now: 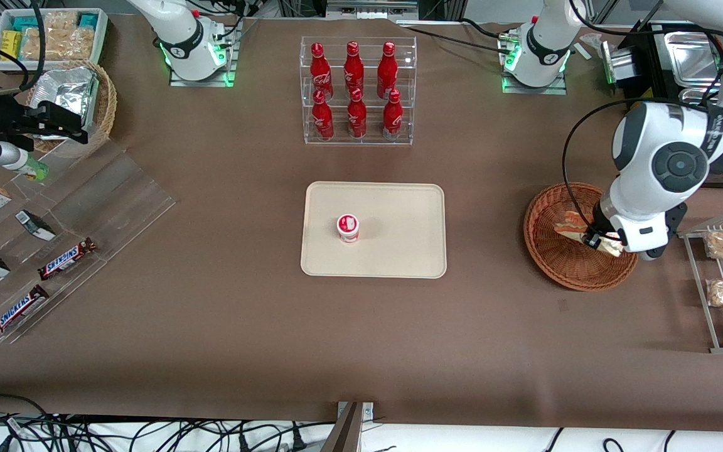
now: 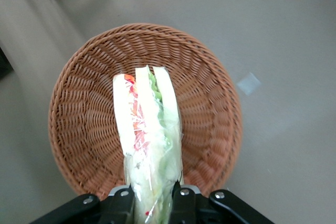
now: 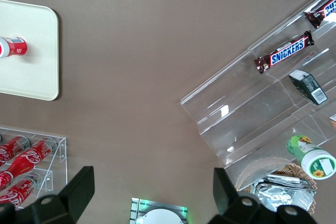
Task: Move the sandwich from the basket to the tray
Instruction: 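Lift the sandwich and carry it over the cream tray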
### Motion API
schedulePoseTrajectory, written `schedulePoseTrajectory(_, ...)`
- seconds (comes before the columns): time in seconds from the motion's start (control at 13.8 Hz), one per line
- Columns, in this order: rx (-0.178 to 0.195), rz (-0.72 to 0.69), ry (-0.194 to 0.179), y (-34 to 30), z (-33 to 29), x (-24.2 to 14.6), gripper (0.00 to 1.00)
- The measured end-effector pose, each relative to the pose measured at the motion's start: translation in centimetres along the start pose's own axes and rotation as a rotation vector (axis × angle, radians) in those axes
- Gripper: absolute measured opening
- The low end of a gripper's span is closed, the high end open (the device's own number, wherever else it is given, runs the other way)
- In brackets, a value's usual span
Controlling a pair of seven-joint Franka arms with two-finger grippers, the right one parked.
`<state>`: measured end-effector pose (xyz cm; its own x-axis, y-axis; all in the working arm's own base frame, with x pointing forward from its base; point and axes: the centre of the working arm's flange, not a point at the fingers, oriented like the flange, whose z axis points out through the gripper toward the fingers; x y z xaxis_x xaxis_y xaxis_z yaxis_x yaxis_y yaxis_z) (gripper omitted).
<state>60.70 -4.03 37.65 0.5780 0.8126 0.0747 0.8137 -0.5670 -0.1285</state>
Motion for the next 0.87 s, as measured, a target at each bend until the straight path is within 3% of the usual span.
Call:
schedulePoseTrajectory(0.22, -0.032, 0.143, -0.050, 1.1, -4.6, -0.4, 0.19)
schedulePoseTrajectory(0.36, -0.068, 0.315, -0.062, 2.4, -6.6, -2.0, 0.19)
schedulePoseTrajectory(0.58, -0.105, 0.542, -0.062, 4.9, -8.2, -7.3, 0.19)
schedulePoseTrajectory(0.87, -0.150, 0.728, -0.068, 7.6, -10.0, -16.1, 0.19)
